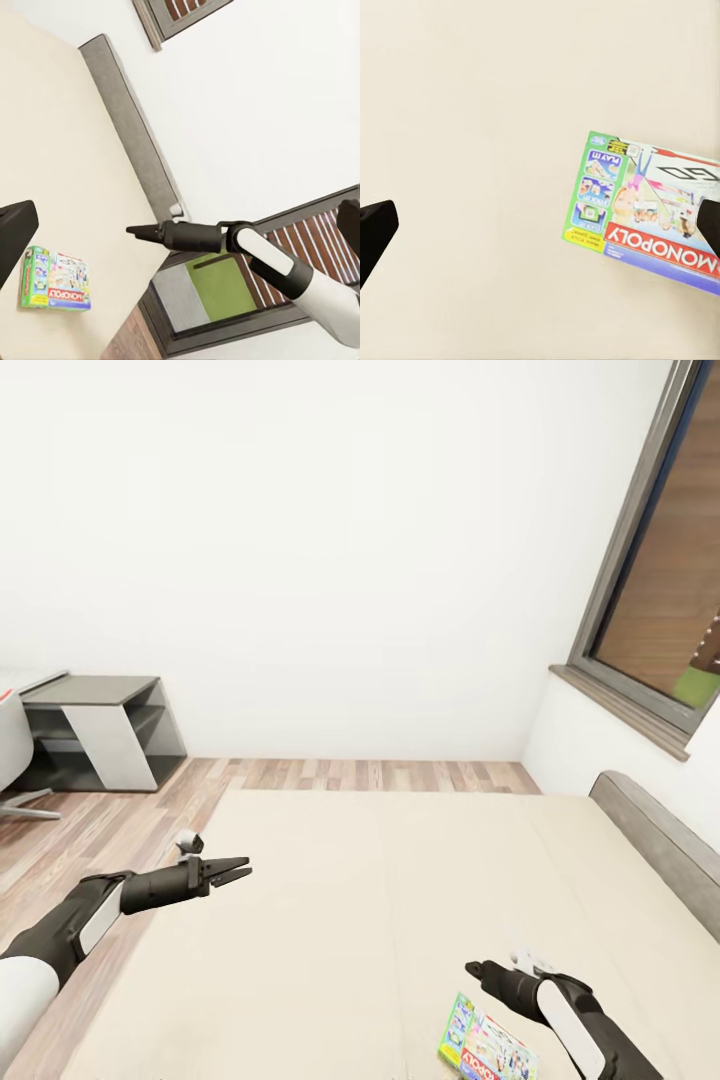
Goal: Put all the toys in the child's room - the three board games (two on the bed and one on the table), the two jigsaw puzzles on the table, and the tennis ball on the table - inside the toy box on the table in the child's room.
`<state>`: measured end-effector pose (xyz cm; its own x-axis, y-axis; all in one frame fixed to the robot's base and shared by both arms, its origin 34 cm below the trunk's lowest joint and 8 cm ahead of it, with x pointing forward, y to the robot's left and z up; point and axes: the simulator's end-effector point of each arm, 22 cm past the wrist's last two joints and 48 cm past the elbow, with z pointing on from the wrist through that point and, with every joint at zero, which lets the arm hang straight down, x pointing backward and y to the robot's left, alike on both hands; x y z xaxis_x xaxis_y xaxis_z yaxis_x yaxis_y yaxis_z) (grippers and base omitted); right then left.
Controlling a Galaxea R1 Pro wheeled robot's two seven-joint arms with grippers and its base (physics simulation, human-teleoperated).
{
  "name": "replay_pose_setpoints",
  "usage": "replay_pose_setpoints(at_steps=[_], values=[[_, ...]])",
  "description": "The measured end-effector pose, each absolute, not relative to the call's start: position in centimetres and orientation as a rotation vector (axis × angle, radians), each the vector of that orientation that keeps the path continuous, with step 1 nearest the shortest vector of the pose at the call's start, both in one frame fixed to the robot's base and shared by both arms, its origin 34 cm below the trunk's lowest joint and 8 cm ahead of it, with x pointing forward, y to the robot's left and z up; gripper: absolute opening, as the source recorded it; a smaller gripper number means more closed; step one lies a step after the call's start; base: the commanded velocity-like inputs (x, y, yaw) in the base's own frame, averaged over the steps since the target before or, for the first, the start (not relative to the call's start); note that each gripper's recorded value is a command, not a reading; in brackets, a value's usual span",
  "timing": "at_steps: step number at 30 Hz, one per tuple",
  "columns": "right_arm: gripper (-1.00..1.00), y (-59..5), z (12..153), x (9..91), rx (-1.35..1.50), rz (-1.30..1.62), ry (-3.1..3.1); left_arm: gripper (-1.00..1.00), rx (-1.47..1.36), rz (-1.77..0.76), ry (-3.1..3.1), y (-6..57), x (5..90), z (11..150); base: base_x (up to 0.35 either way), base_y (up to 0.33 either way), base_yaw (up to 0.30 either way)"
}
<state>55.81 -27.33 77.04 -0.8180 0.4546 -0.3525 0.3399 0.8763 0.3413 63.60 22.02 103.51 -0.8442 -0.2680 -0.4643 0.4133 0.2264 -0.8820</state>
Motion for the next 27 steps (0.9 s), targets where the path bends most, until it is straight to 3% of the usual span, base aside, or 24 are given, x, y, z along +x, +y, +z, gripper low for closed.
replay_pose_setpoints(at_steps=[27], values=[[1.00, -26.1, 76.0, 55.4, 0.586, 0.381, 2.638, 1.00, 0.120, -1.676, 1.985, 21.3, 63.6, 102.2, 0.000, 0.000, 0.000]])
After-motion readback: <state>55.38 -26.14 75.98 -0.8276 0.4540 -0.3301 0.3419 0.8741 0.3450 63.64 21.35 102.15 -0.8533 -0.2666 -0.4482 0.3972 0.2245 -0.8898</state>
